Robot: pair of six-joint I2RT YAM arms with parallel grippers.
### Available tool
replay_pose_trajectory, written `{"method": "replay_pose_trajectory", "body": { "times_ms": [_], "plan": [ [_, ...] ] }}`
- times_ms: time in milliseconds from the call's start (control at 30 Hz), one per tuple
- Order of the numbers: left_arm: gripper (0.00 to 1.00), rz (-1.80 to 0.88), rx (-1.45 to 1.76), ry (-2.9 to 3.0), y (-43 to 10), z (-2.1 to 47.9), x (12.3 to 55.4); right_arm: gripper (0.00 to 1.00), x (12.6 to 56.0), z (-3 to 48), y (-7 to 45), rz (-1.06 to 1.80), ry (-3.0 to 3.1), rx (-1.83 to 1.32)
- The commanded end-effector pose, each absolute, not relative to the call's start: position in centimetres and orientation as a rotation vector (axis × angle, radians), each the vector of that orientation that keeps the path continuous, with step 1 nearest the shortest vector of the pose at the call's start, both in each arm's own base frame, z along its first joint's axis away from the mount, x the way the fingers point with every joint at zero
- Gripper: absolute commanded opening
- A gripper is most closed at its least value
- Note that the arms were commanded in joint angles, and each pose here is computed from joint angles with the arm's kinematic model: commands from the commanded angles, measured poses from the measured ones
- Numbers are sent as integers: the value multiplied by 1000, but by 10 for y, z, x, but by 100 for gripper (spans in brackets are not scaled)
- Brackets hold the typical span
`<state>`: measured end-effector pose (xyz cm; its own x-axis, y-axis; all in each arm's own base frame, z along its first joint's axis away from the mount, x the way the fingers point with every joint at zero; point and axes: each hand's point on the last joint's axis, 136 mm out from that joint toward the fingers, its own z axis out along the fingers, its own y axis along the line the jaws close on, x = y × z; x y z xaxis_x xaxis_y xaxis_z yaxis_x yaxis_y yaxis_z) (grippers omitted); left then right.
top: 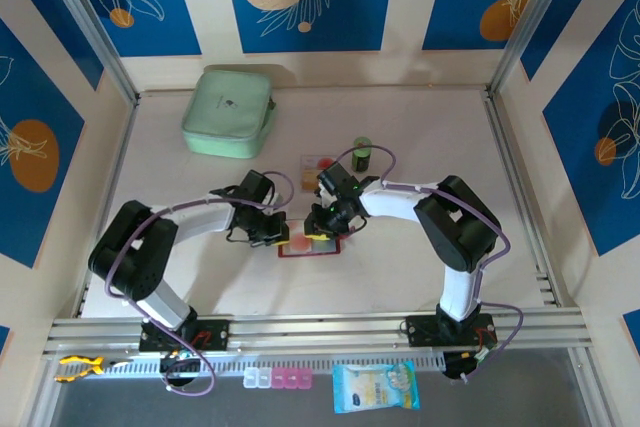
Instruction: Take the credit cards out of the card holder
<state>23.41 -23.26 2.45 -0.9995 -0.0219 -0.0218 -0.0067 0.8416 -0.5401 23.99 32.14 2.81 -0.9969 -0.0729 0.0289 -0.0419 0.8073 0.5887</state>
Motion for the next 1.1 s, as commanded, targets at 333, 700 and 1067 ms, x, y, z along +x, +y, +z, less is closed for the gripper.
{"method": "replay_pose_trajectory", "body": {
  "times_ms": [333,700,1067],
  "plan": [
    [0,-817,-6,3051,-225,4,223,21,235,40,331,-1140,-2847,77],
    [0,-815,-9,3049,-225,5,224,15,235,44,331,-1189,-2833,69],
    [0,-806,-11,3054,-224,4,222,16,235,43,321,-1184,-2849,42]
  ]
}}
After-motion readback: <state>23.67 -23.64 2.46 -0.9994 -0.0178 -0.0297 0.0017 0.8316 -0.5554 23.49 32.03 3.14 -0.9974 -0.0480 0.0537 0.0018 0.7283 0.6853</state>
